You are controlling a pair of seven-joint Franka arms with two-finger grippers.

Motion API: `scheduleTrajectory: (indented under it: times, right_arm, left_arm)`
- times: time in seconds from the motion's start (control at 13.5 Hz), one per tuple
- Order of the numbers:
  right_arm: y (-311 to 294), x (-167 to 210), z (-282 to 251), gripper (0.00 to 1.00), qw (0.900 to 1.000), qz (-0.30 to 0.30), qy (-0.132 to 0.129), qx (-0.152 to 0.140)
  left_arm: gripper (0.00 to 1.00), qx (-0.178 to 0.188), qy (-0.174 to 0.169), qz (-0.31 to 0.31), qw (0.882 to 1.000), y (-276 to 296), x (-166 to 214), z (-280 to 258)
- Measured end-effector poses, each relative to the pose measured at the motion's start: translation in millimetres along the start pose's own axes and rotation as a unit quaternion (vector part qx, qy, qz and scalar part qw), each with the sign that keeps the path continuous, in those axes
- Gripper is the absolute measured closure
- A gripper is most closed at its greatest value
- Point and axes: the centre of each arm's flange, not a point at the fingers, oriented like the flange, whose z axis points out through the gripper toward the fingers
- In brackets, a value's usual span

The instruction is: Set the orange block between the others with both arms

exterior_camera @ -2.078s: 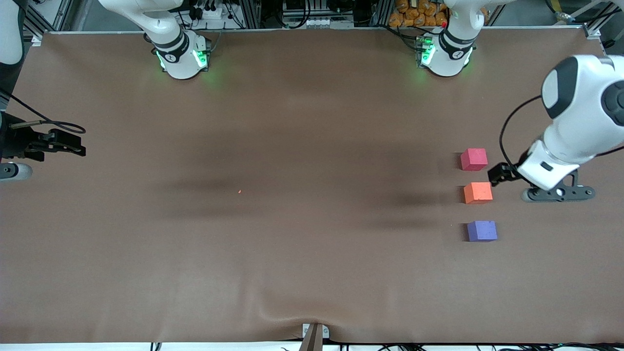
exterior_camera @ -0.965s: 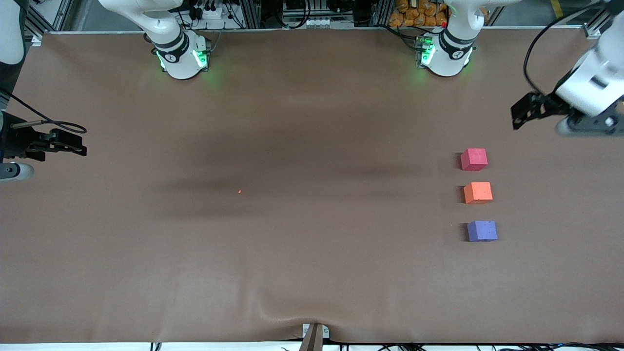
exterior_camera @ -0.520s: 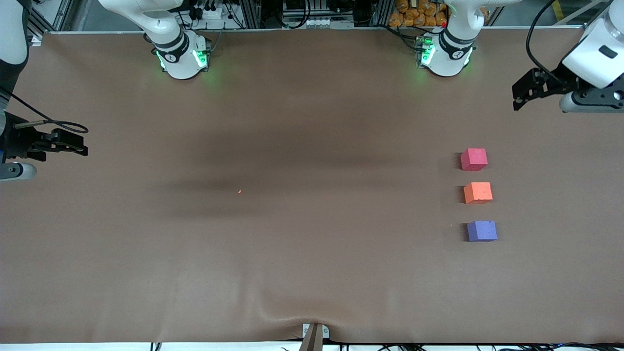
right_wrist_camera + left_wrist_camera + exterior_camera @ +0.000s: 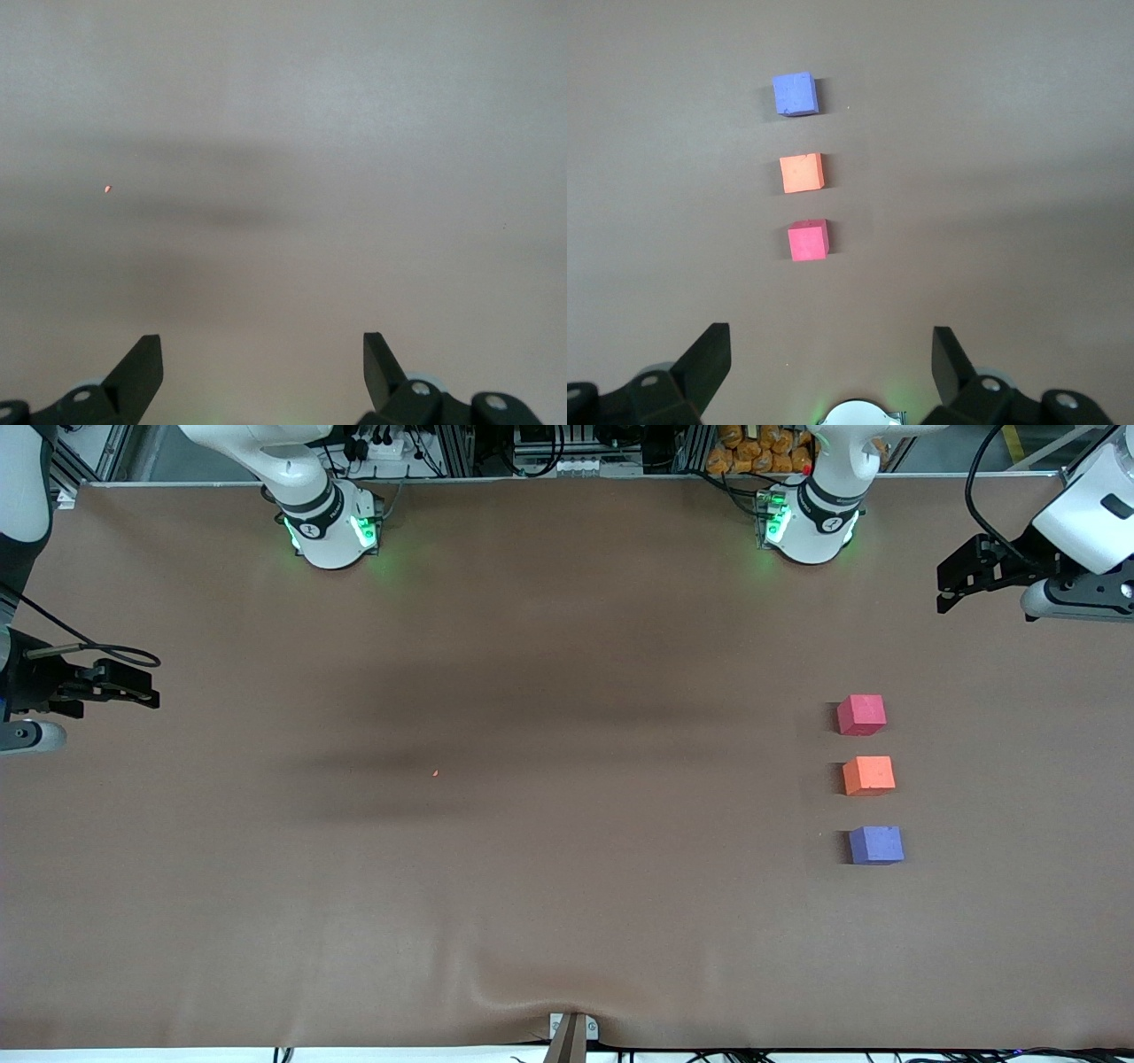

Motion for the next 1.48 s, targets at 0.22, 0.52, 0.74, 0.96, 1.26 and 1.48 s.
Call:
scheduleTrajectory:
  times: [0.22, 0.52, 0.74, 0.96, 1.26, 1.48]
  right_arm:
    - [-0.5, 0.1, 0.0, 0.0, 1.0, 0.0, 0.0, 0.0]
    - [-0.7, 0.1, 0.0, 0.0, 1.0, -0.001, 0.0, 0.0]
    - [1.0, -0.1, 0.1, 0.0, 1.0, 0.001, 0.0, -0.001]
    - [2.6, -0.3, 0.1, 0.0, 1.0, 0.002, 0.0, -0.002]
    - [1.2, 0.0, 0.0, 0.0, 1.0, 0.001, 0.0, -0.002]
    - [0.2, 0.2, 0.0, 0.0, 1.0, 0.0, 0.0, -0.002]
  left_arm:
    - [0.0, 0.002, -0.001, 0.004, 1.0, 3.8, 0.5, 1.0]
    - [0.0, 0.002, -0.002, 0.001, 1.0, 0.1, 0.3, 1.2]
    - [0.0, 0.002, -0.002, -0.004, 1.0, -3.9, 0.3, 0.8]
    - [0.0, 0.0, -0.002, -0.017, 1.0, -3.2, 0.2, 0.5]
    - [0.0, 0.0, -0.003, -0.018, 1.0, -1.2, 0.0, 0.6]
    - [0.0, 0.0, -0.003, -0.018, 1.0, -1.3, -0.1, 0.7]
